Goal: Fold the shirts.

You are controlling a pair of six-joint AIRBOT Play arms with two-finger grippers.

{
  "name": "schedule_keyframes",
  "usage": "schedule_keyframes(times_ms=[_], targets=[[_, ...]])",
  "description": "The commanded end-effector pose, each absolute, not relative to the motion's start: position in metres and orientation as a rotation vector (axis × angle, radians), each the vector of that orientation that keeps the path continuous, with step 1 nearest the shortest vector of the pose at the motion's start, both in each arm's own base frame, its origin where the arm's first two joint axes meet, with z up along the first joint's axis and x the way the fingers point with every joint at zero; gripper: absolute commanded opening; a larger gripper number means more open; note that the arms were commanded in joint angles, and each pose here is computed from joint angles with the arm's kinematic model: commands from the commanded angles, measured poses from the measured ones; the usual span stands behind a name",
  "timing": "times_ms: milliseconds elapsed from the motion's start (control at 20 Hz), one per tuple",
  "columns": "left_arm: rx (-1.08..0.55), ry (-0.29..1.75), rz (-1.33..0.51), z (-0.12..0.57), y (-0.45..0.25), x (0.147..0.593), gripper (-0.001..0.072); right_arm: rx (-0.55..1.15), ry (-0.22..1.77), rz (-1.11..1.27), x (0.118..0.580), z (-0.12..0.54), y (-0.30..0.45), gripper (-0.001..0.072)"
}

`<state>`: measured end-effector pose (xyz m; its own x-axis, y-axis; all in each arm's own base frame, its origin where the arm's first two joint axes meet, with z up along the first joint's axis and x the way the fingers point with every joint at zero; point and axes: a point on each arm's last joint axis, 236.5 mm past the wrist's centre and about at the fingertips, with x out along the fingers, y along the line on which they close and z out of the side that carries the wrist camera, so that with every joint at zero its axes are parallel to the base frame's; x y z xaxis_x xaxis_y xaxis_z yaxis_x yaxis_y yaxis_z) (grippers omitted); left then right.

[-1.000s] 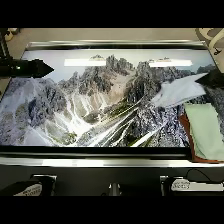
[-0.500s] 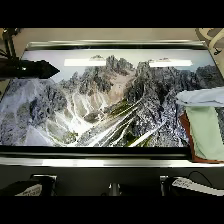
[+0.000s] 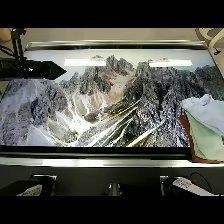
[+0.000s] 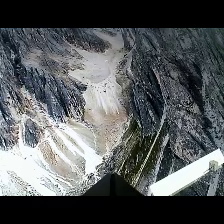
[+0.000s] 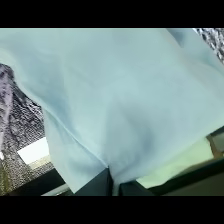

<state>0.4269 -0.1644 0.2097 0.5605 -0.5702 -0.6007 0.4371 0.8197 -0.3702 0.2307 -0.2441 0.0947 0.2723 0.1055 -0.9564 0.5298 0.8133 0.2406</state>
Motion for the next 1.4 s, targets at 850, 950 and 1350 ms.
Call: schedule_keyframes(times_ms=[850,950,1350], targets=[[0.197,0.681,-0.225,0.237,-0.129,0.462,0.0019,-0.415,0.725,-0.365,0.359,0.273,-0.282,0.0547],[0.250,0.765,-0.145,0.215,-0.113,0.462,0.0023,-0.364,0.789,-0.144,0.405,0.236,-0.203,0.0549],[0.235,1.322,-0.193,0.092,-0.117,0.385,0.0449,-0.349,1.202,0.483,0.418,0.106,0.037,0.0651]])
